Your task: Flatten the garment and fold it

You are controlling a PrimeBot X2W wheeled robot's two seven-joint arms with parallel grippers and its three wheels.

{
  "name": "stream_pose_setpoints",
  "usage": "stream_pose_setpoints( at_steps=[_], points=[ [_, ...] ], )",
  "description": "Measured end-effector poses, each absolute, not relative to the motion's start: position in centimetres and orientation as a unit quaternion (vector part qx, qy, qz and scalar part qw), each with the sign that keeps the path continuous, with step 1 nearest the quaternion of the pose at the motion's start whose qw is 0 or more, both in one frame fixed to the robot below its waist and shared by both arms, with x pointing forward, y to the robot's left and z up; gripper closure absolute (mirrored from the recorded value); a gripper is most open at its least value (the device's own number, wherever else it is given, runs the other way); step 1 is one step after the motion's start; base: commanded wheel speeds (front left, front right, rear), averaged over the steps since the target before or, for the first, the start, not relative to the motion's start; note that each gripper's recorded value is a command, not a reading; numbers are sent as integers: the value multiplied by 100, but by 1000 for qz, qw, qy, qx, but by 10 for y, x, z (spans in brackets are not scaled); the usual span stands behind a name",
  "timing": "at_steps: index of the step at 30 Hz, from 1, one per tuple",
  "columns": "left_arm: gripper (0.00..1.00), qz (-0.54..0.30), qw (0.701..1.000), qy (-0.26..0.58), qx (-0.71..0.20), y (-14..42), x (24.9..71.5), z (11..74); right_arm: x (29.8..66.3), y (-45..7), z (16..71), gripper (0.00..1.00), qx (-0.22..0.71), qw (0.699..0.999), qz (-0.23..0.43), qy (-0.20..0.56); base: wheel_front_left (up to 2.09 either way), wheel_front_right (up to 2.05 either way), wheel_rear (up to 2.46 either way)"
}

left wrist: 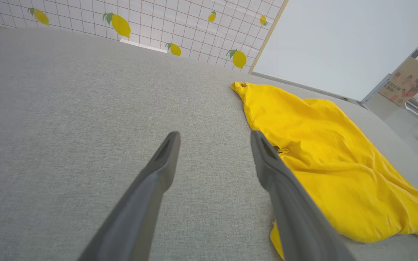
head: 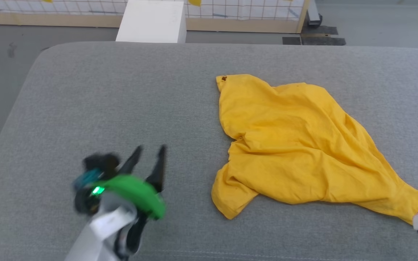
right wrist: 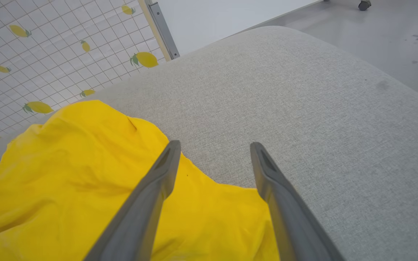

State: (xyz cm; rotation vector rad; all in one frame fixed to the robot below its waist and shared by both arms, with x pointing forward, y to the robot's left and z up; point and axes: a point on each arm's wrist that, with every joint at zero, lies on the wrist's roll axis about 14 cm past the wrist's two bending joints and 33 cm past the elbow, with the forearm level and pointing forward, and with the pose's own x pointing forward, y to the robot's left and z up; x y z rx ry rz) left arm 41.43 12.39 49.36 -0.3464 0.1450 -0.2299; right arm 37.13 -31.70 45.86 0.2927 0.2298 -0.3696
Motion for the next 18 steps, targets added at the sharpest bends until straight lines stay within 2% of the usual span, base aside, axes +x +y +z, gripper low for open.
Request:
stream_pose_setpoints(
  at_steps=[5,8,13,18],
  points=[
    [0,-213,961,157,-83,59,428,496,361,-314,455,0,146,966,-178,118,0,0,0],
    [0,-276,930,242,10,23,419,471,358,-314,454,0,144,966,-178,120,0,0,0],
    [0,-302,874,364,112,14,398,418,352,-317,450,0,142,964,-184,126,0,0,0],
    [0,-320,844,408,138,7,389,391,343,-324,441,0,140,961,-198,134,0,0,0]
  ],
)
